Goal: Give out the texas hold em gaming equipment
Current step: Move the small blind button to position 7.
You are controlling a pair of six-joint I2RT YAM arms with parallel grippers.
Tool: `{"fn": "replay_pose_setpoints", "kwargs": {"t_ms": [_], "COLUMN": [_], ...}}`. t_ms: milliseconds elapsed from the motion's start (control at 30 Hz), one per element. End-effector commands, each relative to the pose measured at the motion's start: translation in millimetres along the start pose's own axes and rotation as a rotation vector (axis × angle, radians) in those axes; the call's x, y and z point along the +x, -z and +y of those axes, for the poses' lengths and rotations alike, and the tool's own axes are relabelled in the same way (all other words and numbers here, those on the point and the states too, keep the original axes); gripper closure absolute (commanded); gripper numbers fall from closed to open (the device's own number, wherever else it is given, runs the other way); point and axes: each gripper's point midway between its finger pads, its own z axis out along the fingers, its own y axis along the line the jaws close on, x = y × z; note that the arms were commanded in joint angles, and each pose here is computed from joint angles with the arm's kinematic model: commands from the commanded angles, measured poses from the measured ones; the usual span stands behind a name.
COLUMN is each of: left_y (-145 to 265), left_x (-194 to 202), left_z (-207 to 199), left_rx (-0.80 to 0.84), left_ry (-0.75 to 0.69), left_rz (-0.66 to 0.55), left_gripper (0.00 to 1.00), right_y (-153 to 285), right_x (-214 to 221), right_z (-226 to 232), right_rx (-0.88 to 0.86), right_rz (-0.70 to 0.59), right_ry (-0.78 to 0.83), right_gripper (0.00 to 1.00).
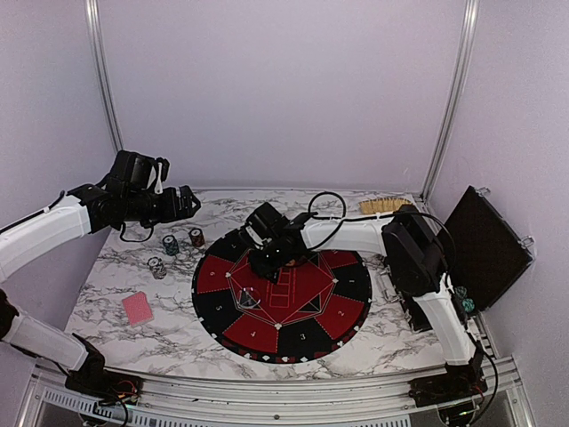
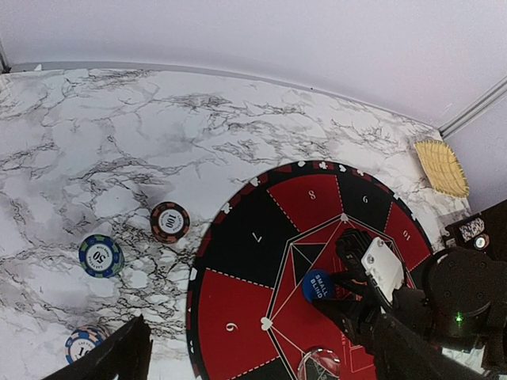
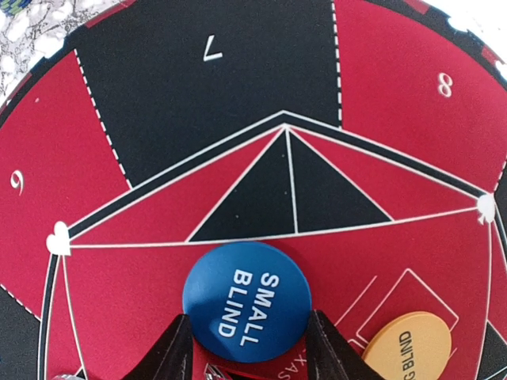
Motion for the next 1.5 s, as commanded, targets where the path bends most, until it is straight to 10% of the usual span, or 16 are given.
{"fn": "replay_pose_setpoints", "kwargs": {"t_ms": [0,1467], "left_y": [4,3], "left_x": [-8,-6], "left_z": [-1,0], "left_rx": [-0.001,0.005], "left_ry": [0.003,0.006], "left_rz": [-0.007,-0.001], "left_gripper": [0.01,0.01], "right_y": [-14,-21], "right_x": [12,2], "right_z": [-14,-9], "right_rx": [0.056,0.063], "right_rz": [0.053,0.043], "right_ry": [0.002,0.02], "right_gripper": [0.54,0.47]}}
